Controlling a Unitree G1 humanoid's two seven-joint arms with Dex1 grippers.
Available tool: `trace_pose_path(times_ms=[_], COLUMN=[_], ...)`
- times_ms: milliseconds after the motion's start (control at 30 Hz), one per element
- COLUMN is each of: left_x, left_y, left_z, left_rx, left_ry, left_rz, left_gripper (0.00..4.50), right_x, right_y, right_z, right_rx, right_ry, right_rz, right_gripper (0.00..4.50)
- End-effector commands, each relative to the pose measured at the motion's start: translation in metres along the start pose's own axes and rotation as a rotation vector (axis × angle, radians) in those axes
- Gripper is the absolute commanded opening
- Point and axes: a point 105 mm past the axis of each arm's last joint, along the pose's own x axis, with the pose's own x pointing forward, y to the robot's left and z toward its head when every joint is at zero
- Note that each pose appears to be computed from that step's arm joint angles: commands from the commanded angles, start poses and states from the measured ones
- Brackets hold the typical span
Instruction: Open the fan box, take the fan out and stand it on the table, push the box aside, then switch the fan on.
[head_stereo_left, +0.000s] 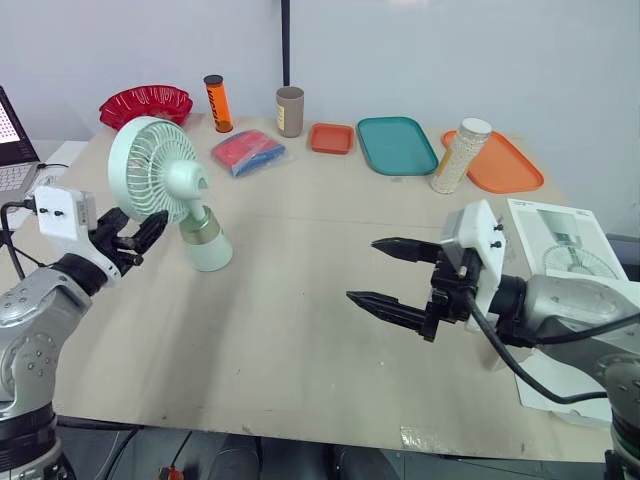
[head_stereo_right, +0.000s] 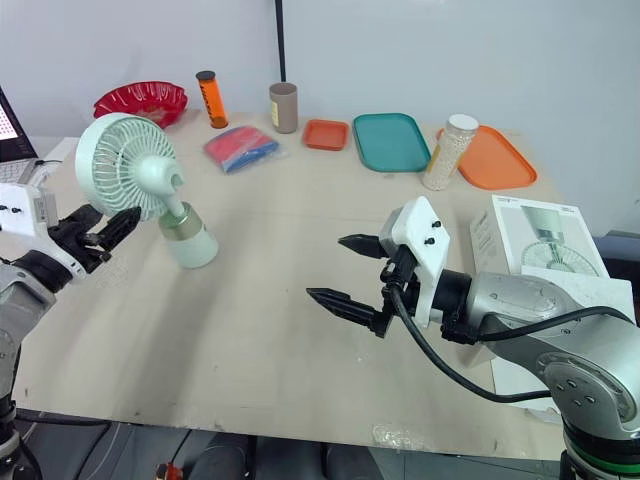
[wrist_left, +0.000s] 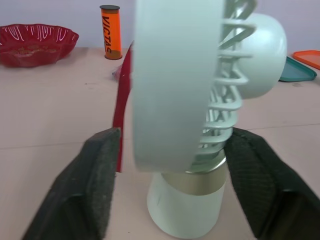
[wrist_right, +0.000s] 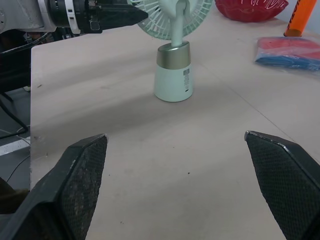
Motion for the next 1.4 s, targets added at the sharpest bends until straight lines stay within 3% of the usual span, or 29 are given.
trace_pose_path(times_ms=[33,367,533,1200,1400], left_x=[0.000,0.008,0.010,0.015,0.021], left_y=[0.000,-0.002,-0.004,-0.005,-0.019], left_z=[0.012,0.017,0.017,0.025,0.033], left_rx=[0.026,0.026,0.024,-0.008,-0.004], left_ry=[-0.043,-0.047,-0.036,0.023,-0.011], left_rz=[0.001,-0.023,-0.038,-0.080,-0.118], left_gripper=[3.20,3.20,1.95,1.95,1.95], right_x=[-0.001,0.001,0.002,0.010,0.014], right_y=[0.005,0.007,0.009,0.015,0.016], right_z=[0.007,0.007,0.007,0.012,0.013], right_rx=[-0.035,-0.020,-0.010,0.007,0.016], right_ry=[-0.028,-0.044,-0.051,-0.098,-0.116], right_rz=[0.006,-0.006,-0.016,-0.045,-0.050], right_gripper=[4.50,4.50,4.50,4.50,4.50])
